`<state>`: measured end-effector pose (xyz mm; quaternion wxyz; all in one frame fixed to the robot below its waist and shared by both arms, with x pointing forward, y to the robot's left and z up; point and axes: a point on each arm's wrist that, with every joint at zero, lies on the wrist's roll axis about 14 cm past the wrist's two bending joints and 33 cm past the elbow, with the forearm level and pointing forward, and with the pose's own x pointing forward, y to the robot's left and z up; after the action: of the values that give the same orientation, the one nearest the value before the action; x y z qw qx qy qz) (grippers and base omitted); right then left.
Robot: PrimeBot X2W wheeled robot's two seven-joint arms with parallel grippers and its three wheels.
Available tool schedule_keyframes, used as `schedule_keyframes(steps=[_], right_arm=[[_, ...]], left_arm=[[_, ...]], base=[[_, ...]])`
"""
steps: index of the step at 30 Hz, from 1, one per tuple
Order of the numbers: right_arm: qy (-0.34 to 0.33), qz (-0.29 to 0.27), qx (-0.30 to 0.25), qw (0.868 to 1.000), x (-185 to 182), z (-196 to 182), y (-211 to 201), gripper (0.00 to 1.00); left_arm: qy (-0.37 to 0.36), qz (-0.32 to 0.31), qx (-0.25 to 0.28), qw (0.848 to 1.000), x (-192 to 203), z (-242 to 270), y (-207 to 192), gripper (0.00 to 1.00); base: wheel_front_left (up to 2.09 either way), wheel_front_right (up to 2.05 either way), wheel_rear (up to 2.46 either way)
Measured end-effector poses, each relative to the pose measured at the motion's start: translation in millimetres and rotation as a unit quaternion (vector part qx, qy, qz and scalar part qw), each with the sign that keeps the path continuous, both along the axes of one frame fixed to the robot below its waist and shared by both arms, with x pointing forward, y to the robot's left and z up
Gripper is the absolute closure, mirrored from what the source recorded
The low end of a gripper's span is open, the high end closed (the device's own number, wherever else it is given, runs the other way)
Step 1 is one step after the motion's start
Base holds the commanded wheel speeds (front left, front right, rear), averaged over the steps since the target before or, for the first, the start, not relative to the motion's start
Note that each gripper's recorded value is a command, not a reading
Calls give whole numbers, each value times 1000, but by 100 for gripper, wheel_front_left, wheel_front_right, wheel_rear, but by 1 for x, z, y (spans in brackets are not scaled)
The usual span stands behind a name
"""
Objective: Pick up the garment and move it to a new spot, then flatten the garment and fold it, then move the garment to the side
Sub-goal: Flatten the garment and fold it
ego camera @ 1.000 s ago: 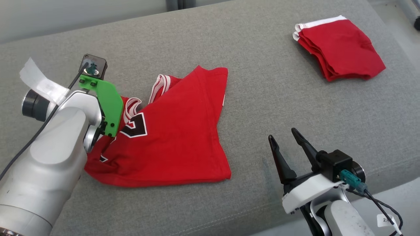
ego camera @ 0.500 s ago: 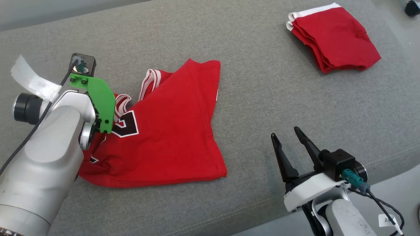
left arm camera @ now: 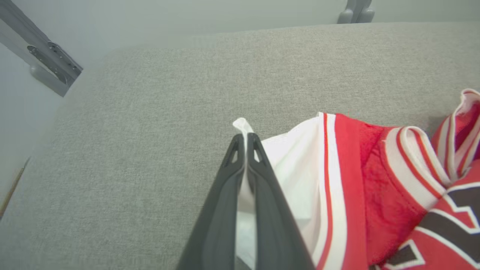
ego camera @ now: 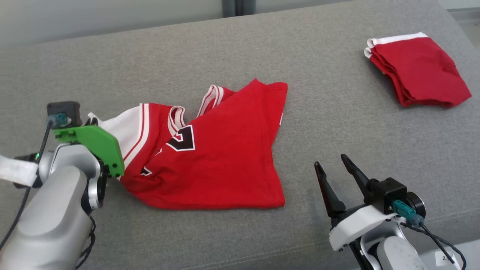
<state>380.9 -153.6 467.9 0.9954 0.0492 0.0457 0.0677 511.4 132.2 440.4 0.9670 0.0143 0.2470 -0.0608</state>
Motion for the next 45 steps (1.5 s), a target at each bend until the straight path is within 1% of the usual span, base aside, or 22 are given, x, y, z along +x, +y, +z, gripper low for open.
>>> schedule_keyframes(steps=[5, 8, 16, 19, 23, 24, 25, 28, 32, 34, 38, 42, 44, 45], right_arm=[[-10, 21, 2, 1000, -1, 9, 14, 0], [-16, 33, 3, 999, -3, 14, 22, 0], [-31, 57, 3, 998, -4, 26, 38, 0], [-34, 61, 4, 998, -3, 28, 41, 0], [-33, 61, 4, 998, -2, 27, 41, 0], [-32, 61, 4, 998, -2, 27, 41, 0], [-31, 60, 4, 998, -1, 26, 40, 0], [-31, 56, 4, 998, -1, 26, 37, 0], [-35, 51, 4, 998, -2, 28, 34, 0], [-36, 49, 4, 998, -2, 29, 33, 0], [-38, 41, 4, 998, -4, 29, 27, 0], [-50, 32, 11, 998, -4, 34, 23, 0], [-58, 27, 18, 998, -3, 38, 20, 0], [-59, 26, 21, 998, -3, 39, 19, 0]], left_arm=[[-6, 52, -14, 999, -33, 0, 32, 100], [2, 87, -22, 996, -56, -3, 51, 100], [23, 172, -40, 984, -108, -15, 94, 100], [34, 193, -53, 979, -122, -24, 99, 100], [56, 201, -79, 975, -135, -41, 91, 100], [57, 201, -83, 974, -136, -44, 89, 88], [59, 206, -85, 973, -138, -50, 89, 0], [56, 221, -91, 969, -140, -56, 93, 0], [48, 243, -95, 964, -145, -64, 109, 0], [32, 257, -102, 960, -146, -65, 118, 0], [-32, 262, -109, 958, -140, -52, 134, 0], [-92, 243, -125, 958, -126, -27, 140, 0], [-142, 233, -129, 954, -115, 0, 144, 0], [-168, 230, -134, 949, -111, 14, 145, 0]], base=[[0, 0, 0], [0, 0, 0], [0, 0, 0], [0, 0, 0], [0, 0, 0], [0, 0, 0], [0, 0, 0], [0, 0, 0], [0, 0, 0], [0, 0, 0], [0, 0, 0], [0, 0, 0], [0, 0, 0], [0, 0, 0]])
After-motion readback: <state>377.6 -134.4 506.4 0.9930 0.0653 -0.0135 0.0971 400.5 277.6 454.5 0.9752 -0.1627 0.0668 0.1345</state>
